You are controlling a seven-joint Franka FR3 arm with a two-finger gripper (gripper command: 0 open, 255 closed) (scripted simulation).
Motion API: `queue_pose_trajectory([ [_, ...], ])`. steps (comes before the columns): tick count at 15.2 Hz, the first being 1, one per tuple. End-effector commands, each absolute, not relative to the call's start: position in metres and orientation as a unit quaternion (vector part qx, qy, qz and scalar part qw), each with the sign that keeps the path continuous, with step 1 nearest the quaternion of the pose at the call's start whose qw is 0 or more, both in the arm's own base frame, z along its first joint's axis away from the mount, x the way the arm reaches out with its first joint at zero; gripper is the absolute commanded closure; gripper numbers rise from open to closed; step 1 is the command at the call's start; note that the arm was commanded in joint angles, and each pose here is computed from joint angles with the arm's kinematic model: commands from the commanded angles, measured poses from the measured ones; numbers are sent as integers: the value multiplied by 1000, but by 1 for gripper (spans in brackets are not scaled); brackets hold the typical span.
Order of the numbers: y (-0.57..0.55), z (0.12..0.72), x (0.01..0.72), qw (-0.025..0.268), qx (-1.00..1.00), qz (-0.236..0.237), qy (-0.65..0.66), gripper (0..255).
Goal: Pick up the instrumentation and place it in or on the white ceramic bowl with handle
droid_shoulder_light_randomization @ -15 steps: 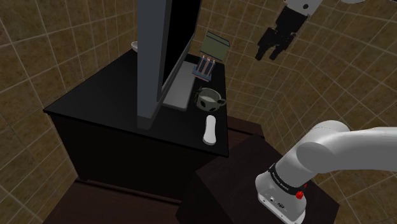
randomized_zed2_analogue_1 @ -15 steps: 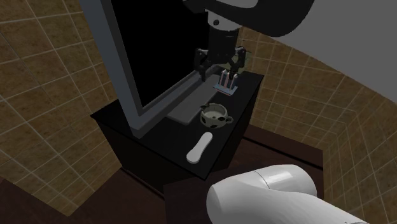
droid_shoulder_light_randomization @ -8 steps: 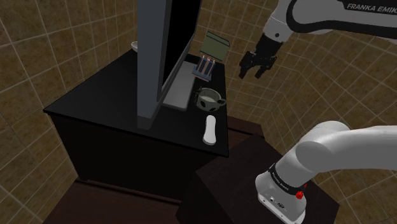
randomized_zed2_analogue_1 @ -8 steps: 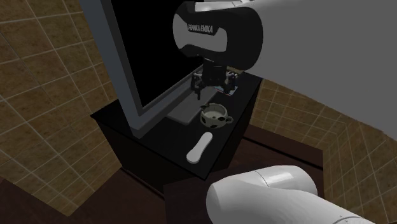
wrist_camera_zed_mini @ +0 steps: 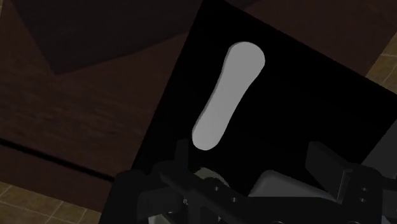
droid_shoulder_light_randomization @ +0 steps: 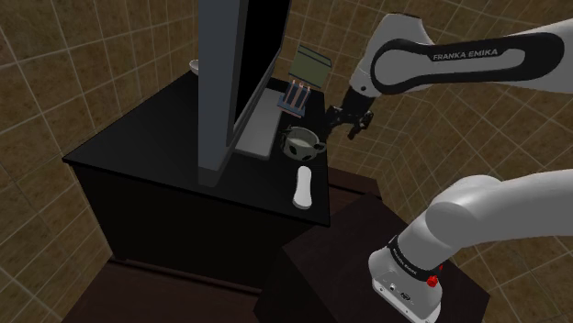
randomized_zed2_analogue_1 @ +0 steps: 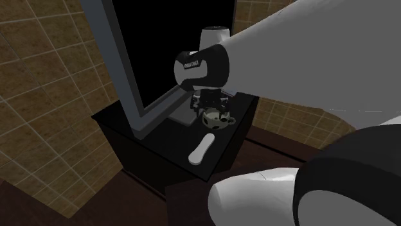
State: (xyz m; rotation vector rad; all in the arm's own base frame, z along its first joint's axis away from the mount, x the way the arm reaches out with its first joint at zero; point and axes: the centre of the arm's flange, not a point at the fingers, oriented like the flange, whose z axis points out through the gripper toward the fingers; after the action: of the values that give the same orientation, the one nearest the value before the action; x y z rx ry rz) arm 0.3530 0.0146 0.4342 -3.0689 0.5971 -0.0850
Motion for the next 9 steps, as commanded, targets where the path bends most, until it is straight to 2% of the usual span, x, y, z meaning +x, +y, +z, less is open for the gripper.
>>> queue_pose_trajectory([
  [1,16,410,358,8,-977,-25,212,0],
  [9,21,306,382,9,-957,-11,290,0],
])
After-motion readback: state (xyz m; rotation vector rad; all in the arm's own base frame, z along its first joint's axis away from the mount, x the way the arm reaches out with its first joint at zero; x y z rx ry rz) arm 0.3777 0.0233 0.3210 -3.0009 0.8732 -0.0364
